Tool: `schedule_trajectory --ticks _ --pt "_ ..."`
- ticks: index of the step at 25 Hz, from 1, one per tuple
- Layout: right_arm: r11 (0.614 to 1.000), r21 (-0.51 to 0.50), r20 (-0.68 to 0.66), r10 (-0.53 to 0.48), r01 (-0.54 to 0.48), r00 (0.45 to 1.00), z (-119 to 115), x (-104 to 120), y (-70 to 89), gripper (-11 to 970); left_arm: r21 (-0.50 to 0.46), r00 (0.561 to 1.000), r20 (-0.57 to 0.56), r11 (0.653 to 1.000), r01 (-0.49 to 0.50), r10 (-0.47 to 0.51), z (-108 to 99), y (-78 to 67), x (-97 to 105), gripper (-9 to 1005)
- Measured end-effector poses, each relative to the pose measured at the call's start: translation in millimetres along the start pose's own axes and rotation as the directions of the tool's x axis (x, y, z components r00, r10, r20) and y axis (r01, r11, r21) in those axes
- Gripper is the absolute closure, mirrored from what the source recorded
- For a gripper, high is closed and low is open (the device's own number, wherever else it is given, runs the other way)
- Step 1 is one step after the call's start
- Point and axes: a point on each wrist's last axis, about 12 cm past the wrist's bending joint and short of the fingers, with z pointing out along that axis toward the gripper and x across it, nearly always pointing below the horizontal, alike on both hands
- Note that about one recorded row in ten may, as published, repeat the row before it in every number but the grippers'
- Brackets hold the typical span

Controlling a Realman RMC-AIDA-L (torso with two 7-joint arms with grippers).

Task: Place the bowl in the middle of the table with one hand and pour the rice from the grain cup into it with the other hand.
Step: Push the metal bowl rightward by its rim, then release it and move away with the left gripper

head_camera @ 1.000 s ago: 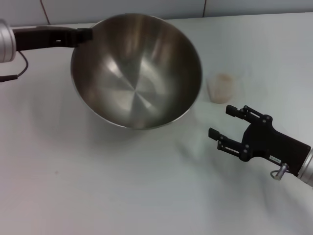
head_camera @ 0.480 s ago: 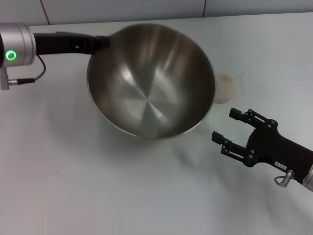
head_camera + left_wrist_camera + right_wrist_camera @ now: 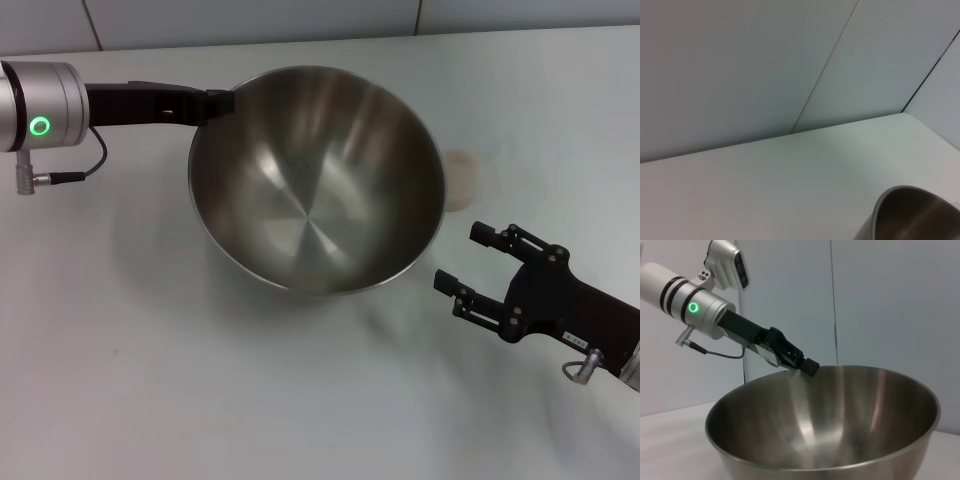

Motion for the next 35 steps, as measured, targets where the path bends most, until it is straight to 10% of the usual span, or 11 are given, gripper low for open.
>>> schedule_trajectory --ticks 33,35 --pt "1.000 -0.006 -0.003 -0.006 0.006 1.000 0.6 0.1 0.4 197 -0.037 0.998 -0.006 0.998 -0.057 0.057 7.0 8.6 17.8 940" --pt "1.000 -0.008 -0.002 -0.007 0.007 1.000 1.3 -0.3 0.1 197 -0.035 0.998 -0.008 0.997 -0.062 0.062 7.4 8.1 18.2 701"
